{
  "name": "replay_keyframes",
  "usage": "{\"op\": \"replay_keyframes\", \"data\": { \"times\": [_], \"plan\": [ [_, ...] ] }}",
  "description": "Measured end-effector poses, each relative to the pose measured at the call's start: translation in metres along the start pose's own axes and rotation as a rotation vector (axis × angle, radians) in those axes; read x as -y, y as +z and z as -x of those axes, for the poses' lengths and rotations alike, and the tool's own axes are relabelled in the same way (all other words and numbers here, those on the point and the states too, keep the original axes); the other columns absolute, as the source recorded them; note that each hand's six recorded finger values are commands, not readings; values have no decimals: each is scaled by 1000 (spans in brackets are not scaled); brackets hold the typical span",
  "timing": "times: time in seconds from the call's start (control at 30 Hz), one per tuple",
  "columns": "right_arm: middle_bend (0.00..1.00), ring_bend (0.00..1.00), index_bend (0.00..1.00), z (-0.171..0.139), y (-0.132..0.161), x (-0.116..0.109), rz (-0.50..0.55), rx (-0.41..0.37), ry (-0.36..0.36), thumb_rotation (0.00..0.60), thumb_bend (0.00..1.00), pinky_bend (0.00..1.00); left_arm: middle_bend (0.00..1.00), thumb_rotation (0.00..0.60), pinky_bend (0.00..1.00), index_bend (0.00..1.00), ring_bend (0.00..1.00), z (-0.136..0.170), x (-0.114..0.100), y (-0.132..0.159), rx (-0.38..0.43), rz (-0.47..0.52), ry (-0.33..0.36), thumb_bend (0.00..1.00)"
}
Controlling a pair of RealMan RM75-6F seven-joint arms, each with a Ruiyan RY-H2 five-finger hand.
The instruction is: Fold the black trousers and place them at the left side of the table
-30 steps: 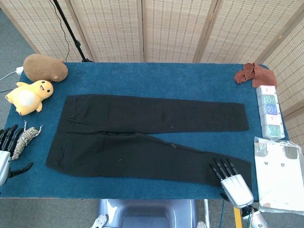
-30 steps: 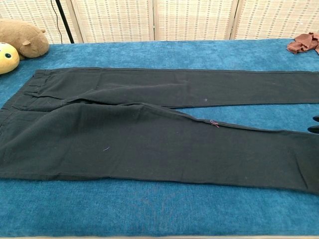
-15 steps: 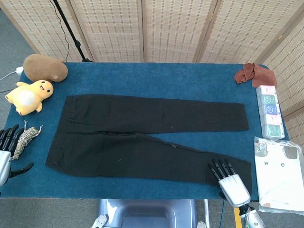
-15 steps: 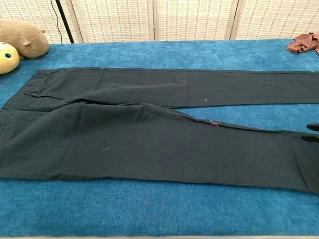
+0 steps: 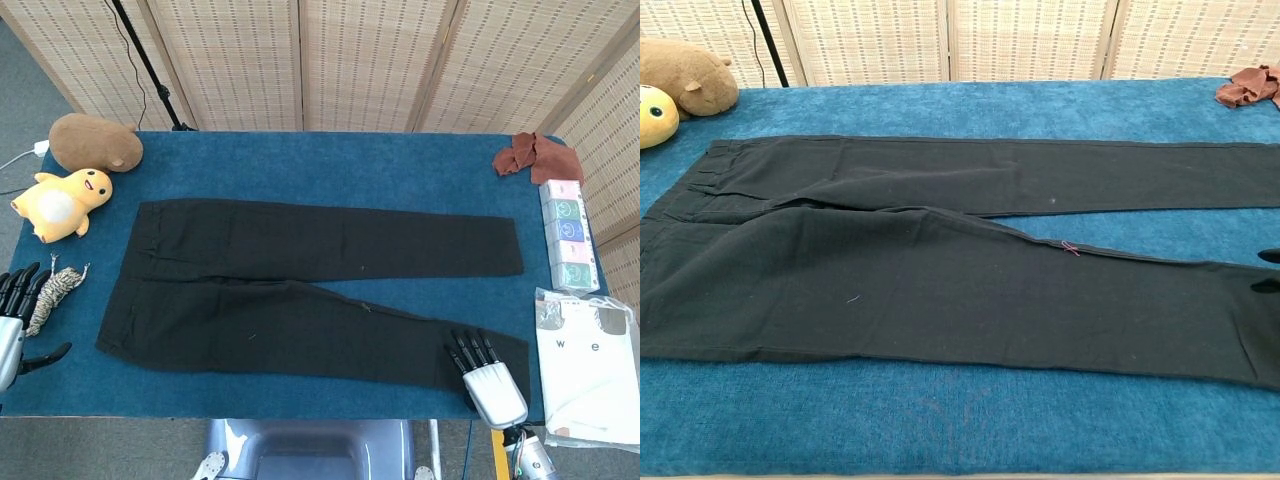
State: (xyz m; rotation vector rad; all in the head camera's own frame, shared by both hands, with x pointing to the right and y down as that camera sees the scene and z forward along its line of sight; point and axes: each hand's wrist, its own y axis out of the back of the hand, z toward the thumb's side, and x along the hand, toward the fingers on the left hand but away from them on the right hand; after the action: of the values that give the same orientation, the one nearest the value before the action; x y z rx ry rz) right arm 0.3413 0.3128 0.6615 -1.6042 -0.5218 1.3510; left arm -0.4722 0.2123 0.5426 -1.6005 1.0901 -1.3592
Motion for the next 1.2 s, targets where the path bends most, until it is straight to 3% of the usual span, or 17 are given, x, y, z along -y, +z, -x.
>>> {"op": "replay_keyframes", "data": {
  "times": [0.47,0.53,0.7,0.83,1.07,1.2],
  "plan": [
    [130,67,263,4,-1,3,-15,15,-41,600,14,224,0,600,0,0,0,0,-1,0,-2,6,1,0],
    [142,74,282,5,-1,4,-6,15,-44,600,80,245,0,600,0,0,0,0,-1,0,-1,6,1,0],
    [176,95,326,6,-1,4,10,14,-52,600,356,284,0,600,0,0,0,0,-1,-1,-2,7,2,0],
    [195,111,346,6,-1,2,23,13,-64,600,488,301,0,600,0,0,0,0,-1,-1,-3,9,2,0],
    [225,138,378,7,-1,4,38,11,-65,600,533,323,0,600,0,0,0,0,-1,-1,-4,11,1,0],
    [301,197,457,7,-1,4,50,8,-69,600,533,368,0,600,0,0,0,1,-1,-1,-2,11,0,0]
  ]
}}
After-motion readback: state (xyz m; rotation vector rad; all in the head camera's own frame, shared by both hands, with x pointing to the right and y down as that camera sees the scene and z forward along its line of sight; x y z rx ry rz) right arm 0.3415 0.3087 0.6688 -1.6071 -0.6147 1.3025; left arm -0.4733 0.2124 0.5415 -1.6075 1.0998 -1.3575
